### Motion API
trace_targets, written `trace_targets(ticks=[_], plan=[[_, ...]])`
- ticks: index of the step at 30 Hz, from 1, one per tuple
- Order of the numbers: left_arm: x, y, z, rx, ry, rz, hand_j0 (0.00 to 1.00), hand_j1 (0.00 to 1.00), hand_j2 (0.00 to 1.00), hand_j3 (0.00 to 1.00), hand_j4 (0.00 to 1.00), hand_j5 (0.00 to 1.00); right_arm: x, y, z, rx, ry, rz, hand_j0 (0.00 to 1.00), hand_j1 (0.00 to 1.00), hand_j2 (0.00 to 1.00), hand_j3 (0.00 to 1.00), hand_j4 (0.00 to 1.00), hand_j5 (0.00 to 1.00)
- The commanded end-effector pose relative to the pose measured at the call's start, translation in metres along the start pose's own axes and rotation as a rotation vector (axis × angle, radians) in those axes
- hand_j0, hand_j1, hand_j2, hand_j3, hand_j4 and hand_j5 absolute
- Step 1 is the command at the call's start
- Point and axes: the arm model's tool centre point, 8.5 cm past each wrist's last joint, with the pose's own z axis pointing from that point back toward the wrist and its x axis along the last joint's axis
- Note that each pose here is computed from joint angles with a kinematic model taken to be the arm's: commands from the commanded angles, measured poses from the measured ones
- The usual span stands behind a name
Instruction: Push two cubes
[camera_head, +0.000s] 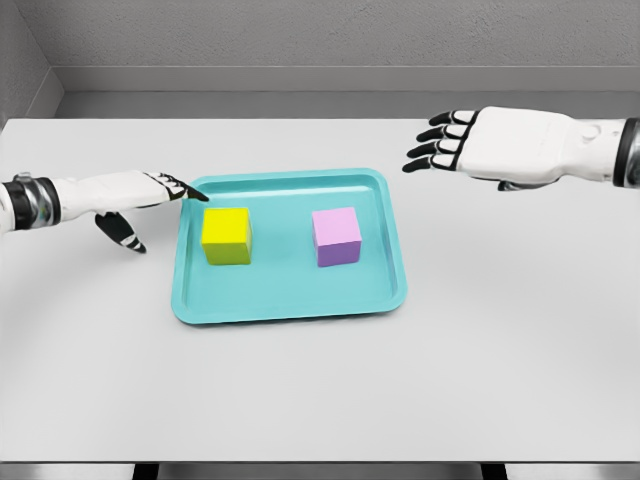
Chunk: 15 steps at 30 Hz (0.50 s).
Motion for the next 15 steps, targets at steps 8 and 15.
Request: trace_targets(ticks=[8, 15], plan=[[-0.045, -0.016, 0.013, -0.074, 0.130, 0.084, 0.67, 0.67, 0.67, 0.67, 0.67, 0.67, 0.013, 0.026, -0.023, 0.055, -0.067, -0.061, 0.25, 0.25, 0.25, 0.25, 0.25, 0.25], [-0.029, 0.011, 0.001, -0.074, 0.086, 0.004, 0.44, 0.44, 0.44, 0.44, 0.44, 0.44, 0.006, 0.060, -0.068, 0.072, -0.085, -0.189, 0.17, 0.17, 0.17, 0.17, 0.17, 0.17]])
